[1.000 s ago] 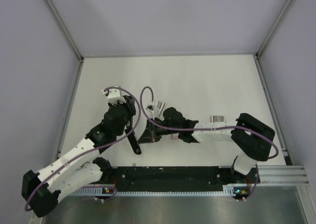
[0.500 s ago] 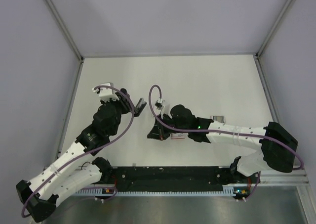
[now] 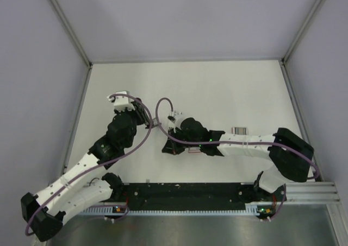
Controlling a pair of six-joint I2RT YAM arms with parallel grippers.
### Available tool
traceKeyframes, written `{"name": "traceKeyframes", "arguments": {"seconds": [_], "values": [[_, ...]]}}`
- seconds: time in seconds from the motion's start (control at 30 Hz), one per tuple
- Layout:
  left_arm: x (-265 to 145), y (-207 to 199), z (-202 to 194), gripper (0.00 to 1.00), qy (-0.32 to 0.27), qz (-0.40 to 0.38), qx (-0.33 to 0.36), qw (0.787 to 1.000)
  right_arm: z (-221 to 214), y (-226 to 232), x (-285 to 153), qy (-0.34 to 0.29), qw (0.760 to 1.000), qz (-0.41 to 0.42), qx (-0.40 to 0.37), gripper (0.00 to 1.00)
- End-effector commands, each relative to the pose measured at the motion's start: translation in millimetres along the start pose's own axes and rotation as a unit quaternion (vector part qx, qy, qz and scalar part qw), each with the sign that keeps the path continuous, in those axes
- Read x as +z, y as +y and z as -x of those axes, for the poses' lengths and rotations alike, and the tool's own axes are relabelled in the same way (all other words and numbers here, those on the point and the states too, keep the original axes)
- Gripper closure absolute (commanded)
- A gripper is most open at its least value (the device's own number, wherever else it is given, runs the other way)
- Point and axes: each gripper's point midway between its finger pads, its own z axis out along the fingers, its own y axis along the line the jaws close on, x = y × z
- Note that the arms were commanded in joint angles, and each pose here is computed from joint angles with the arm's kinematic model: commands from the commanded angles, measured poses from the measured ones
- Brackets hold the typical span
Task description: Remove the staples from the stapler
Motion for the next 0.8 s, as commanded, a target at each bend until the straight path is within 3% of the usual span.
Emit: {"name": "traceKeyframes", "arguments": {"seconds": [0.0,0.5,0.77], "values": [[-8.8,-18.0,45.9,1.00,-0.051,-0.036,-0.077,0.995,26.8,-1.4,28.7,-0.043,0.999,-0.005,0.017,1.00],[-15.8,-0.4,-14.8,1.00,0.018,-0.019,-0.057,0.998,52.9,-29.9,62.1,-0.081,0.995,-0.054,0.025,1.00],[-16.5,-2.6,-47.4,1.00,0.078,-0.026,-0.032,0.996,48.2,-45.4,78.4,-0.069,0.995,-0.072,0.027,1.00]]}}
